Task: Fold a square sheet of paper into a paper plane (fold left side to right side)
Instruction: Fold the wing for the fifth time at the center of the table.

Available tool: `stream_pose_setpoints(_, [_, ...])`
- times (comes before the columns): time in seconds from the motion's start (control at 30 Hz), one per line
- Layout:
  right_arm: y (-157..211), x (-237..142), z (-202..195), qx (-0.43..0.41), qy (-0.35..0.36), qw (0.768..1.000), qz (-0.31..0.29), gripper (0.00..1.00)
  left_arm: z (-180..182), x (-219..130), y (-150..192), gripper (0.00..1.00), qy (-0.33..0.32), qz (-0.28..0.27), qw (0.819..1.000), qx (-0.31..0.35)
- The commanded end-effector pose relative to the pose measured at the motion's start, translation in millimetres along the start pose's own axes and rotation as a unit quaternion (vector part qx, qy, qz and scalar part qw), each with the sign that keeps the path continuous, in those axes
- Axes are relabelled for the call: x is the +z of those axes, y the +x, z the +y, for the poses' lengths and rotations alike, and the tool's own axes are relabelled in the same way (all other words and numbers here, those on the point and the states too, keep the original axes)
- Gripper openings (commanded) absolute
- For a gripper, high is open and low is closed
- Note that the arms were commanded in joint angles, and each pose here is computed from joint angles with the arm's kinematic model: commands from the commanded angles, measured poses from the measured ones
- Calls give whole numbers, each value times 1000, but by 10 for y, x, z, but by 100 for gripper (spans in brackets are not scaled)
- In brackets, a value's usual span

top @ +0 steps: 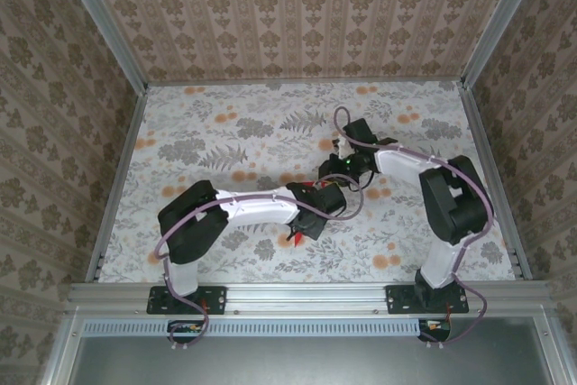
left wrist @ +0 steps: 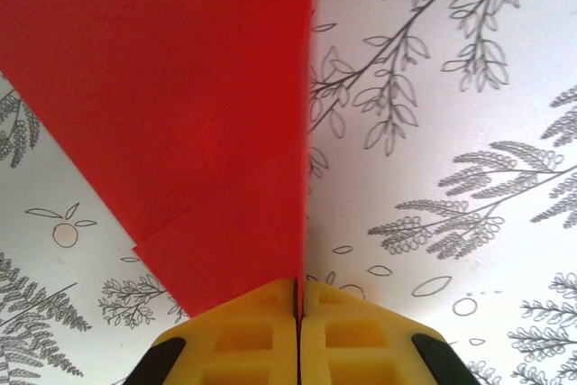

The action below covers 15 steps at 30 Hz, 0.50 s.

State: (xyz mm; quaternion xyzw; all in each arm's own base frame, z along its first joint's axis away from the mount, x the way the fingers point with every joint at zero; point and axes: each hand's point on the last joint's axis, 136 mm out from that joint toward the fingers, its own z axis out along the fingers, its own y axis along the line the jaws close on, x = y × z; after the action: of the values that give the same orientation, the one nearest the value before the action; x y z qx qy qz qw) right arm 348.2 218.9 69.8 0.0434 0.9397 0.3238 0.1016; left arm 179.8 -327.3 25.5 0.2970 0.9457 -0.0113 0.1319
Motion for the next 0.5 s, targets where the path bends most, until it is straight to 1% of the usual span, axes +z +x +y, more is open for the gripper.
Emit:
stream_pose_setpoints(0.0, [-195,-360,-69,-13,26,996,-84,36,-18,-138,-102,7,44,-26,999,-12])
stream_pose_setpoints(0.07, [-191,-467,-163,-8,40,994,-106,42,1,-146,-126,7,61,-31,997,-23])
stream_pose_setpoints(0.2, [-125,-615,-309,-8,56,989,-136,49,39,-175,-209,6,100,-46,993,-47])
stream_pose_setpoints(0.3, [-33,-631,-329,-21,50,989,-135,51,36,-219,-300,6,144,-60,986,-65])
stream_pose_setpoints(0.47, [150,-544,-315,-35,15,991,-125,54,39,-248,-415,5,220,-77,967,-106])
